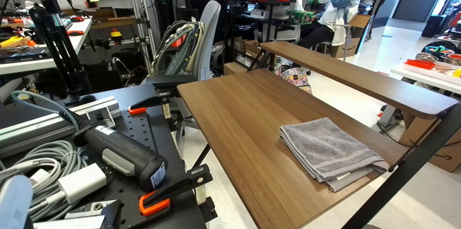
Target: Slide the towel to the left
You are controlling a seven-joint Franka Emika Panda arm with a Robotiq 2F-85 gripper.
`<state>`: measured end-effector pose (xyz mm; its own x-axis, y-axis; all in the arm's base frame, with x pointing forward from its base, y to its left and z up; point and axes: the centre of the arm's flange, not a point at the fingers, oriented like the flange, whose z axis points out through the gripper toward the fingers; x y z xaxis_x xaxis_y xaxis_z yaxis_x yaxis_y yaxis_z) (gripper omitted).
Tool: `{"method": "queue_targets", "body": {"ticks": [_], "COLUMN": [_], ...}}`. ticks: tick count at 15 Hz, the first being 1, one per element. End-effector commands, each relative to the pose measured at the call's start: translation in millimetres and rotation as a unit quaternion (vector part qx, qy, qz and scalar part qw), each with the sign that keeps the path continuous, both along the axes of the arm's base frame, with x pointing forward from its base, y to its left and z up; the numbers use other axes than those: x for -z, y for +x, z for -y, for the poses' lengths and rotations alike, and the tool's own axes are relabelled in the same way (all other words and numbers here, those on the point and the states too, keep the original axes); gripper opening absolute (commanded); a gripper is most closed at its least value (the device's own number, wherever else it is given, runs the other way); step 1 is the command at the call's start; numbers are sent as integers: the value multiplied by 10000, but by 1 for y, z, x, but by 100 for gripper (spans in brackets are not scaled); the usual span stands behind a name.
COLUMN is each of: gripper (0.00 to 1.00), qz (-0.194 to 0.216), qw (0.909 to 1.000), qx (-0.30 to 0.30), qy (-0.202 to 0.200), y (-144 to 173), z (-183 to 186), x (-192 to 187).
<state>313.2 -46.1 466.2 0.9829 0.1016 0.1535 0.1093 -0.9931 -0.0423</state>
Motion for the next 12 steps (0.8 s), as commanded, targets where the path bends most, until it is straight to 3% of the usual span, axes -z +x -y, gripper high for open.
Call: {"method": "queue_targets", "body": {"ticks": [1,6,12], "gripper": [100,100,100], "qz": [20,288,357], "qw": [9978,9872,9686], "qx": [345,1214,2325], "qy": [559,994,805], "y": [50,119,209], "z": [-26,-41,-11], "x": [15,48,111]}}
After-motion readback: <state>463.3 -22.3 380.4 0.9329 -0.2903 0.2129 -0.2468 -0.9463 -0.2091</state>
